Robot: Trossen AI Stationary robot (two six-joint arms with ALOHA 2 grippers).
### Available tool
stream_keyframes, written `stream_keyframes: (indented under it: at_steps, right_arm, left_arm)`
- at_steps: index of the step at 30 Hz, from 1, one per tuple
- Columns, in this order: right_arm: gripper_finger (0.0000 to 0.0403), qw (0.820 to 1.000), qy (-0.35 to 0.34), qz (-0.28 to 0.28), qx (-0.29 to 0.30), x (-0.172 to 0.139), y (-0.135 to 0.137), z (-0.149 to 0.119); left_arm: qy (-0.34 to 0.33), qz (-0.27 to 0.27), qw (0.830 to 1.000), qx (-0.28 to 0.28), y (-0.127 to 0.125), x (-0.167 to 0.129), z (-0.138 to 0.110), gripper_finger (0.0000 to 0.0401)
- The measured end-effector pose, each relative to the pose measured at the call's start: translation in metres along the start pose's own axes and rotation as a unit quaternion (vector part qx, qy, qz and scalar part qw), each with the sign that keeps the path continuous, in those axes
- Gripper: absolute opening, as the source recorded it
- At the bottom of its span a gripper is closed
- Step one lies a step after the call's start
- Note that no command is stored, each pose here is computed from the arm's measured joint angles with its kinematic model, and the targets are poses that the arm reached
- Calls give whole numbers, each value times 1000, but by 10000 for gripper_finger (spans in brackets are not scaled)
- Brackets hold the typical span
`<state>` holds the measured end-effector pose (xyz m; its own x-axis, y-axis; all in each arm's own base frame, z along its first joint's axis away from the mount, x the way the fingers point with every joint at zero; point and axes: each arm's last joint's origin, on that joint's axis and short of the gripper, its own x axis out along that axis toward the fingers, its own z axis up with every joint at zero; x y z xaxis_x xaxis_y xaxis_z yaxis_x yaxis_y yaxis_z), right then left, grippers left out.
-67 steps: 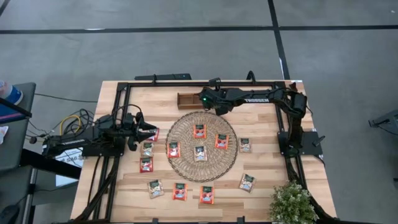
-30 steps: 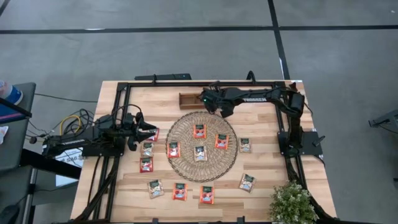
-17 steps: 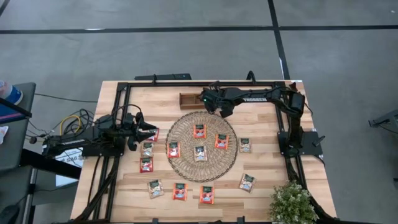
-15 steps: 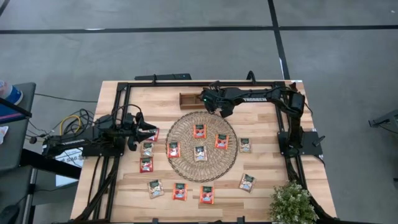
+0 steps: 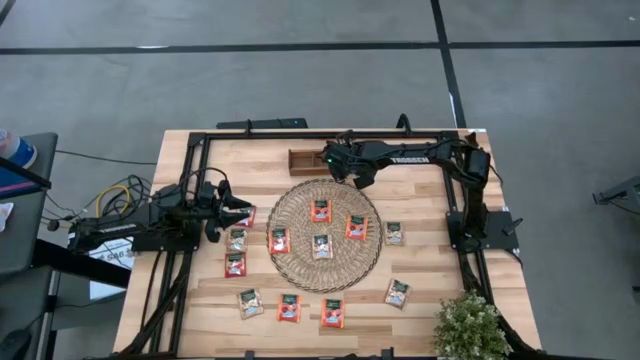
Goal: Pick & Place Tea
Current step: Put the red tea bag into the right section of the wooden organizer
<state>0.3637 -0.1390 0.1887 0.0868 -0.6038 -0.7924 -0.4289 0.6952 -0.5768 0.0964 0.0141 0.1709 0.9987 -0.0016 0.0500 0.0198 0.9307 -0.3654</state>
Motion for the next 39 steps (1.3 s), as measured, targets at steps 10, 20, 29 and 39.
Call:
stream_keyframes:
  at_steps: [10, 20, 29, 39]
  right_arm:
    - [147, 996, 47, -74, 24, -2, -11, -1]
    - [172, 986, 105, -128, 32, -47, -43, -1]
    - [155, 997, 28, -24, 65, -100, -24, 16]
    - [142, 940, -62, 138, 305, -155, -36, -49]
  left_arm:
    - [0, 0, 1000, 2, 0, 0, 0, 170]
    - [0, 0, 1000, 2, 0, 0, 0, 170]
    - [0, 0, 1000, -5, 0, 0, 0, 170]
    - [0, 0, 1000, -24, 0, 0, 0, 170]
